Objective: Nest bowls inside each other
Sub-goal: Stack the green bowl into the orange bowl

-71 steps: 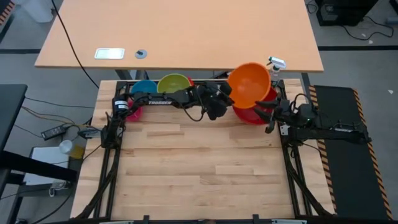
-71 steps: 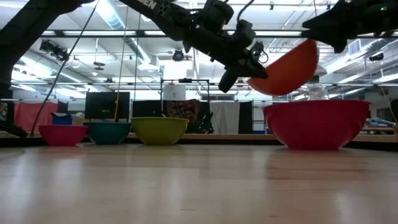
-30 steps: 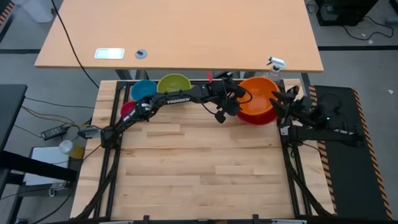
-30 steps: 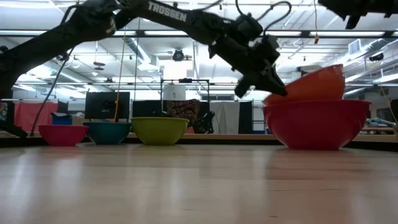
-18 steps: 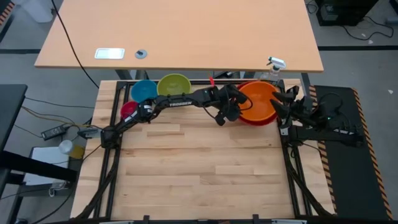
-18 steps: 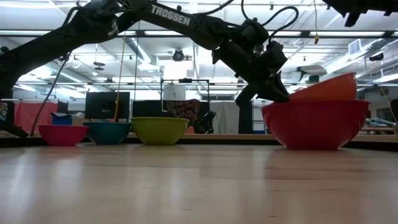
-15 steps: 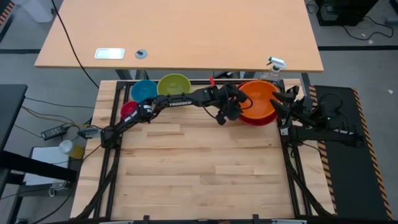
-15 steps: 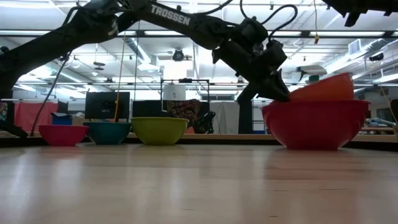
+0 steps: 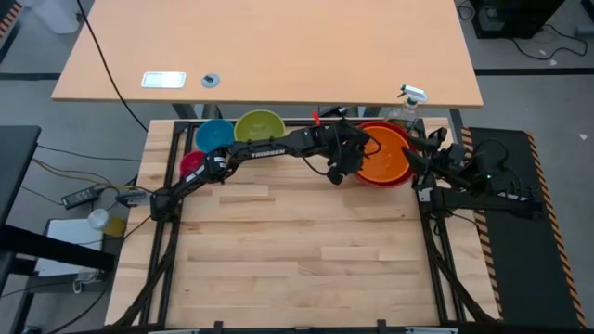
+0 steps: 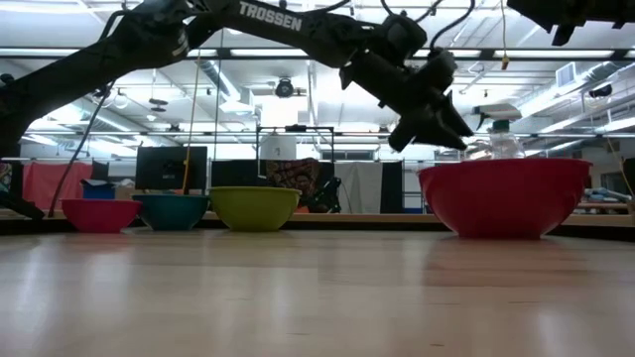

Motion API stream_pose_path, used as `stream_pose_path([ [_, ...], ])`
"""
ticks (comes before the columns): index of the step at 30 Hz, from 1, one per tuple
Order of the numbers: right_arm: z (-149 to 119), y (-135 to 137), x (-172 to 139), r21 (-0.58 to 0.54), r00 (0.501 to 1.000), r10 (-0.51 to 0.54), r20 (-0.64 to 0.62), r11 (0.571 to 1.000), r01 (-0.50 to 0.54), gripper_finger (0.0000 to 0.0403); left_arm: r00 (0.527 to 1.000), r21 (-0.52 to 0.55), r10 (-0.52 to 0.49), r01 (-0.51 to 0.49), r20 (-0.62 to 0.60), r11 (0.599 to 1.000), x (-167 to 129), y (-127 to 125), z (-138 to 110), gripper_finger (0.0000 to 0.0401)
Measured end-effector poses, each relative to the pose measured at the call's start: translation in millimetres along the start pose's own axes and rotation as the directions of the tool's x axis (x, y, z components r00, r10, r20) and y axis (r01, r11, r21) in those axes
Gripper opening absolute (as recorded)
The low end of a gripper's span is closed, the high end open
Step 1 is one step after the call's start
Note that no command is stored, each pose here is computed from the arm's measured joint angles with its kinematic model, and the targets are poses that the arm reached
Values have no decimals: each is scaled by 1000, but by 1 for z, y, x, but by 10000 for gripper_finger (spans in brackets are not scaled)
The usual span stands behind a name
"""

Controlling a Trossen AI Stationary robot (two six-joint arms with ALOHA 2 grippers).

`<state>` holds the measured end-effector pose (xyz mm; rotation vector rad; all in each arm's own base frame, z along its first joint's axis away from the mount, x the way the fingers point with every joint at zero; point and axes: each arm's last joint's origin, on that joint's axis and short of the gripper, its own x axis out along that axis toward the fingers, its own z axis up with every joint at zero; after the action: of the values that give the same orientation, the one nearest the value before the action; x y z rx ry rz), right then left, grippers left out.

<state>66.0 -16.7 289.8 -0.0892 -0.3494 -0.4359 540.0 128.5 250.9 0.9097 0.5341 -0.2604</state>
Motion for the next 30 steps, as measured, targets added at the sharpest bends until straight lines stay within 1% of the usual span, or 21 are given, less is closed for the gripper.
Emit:
stream_pose_path([
  [2,0,0,0,0,1000,-1,-1,1000,1,165,1000,-24,17,-17,0,1000,-2,3,1,196],
  [6,-2,0,0,11,1000,1,-20,1000,-1,165,997,-103,-5,-4,-80,995,-10,2,1,194],
  [8,-3,0,0,8,999,3,-32,1000,-2,165,985,-150,-28,2,-172,989,-18,1,0,194],
  [9,-4,0,0,7,999,1,-38,1000,-1,165,972,-170,-6,-35,-235,985,-23,2,1,194],
  [10,-5,0,0,3,999,-5,-46,1000,5,165,951,-194,2,-65,-309,979,-27,0,3,194],
  [12,-6,0,0,-1,998,-22,-58,1000,21,165,880,-238,6,-135,-476,962,-33,-6,1,194],
  [14,-7,-1,0,-11,997,-40,-70,999,39,165,791,-293,-50,-166,-609,941,-40,-15,-5,194],
  [15,-7,-1,0,-12,997,-44,-71,999,43,165,754,-330,-83,-183,-652,926,-43,-20,-8,194],
  [18,-8,0,2,-26,996,-48,-78,999,46,165,651,-449,-219,-209,-726,869,-54,-29,-24,194],
  [19,-8,0,2,-31,996,-48,-81,998,45,165,626,-470,-244,-223,-740,854,-55,-32,-29,194],
  [22,-10,1,4,-41,994,-47,-94,998,43,165,566,-495,-297,-234,-769,837,-58,-38,-41,194],
  [23,-11,1,5,-45,993,-46,-104,998,42,165,557,-498,-306,-232,-772,836,-58,-40,-42,194],
  [25,-12,1,6,-50,992,-50,-115,998,44,165,560,-500,-302,-239,-771,833,-61,-39,-40,194],
  [27,-14,1,7,-57,989,-69,-130,996,62,165,554,-504,-307,-245,-774,828,-67,-38,-37,194],
  [30,-17,1,7,-74,982,-105,-160,993,94,165,558,-501,-291,-268,-777,823,-70,-37,-31,193],
])
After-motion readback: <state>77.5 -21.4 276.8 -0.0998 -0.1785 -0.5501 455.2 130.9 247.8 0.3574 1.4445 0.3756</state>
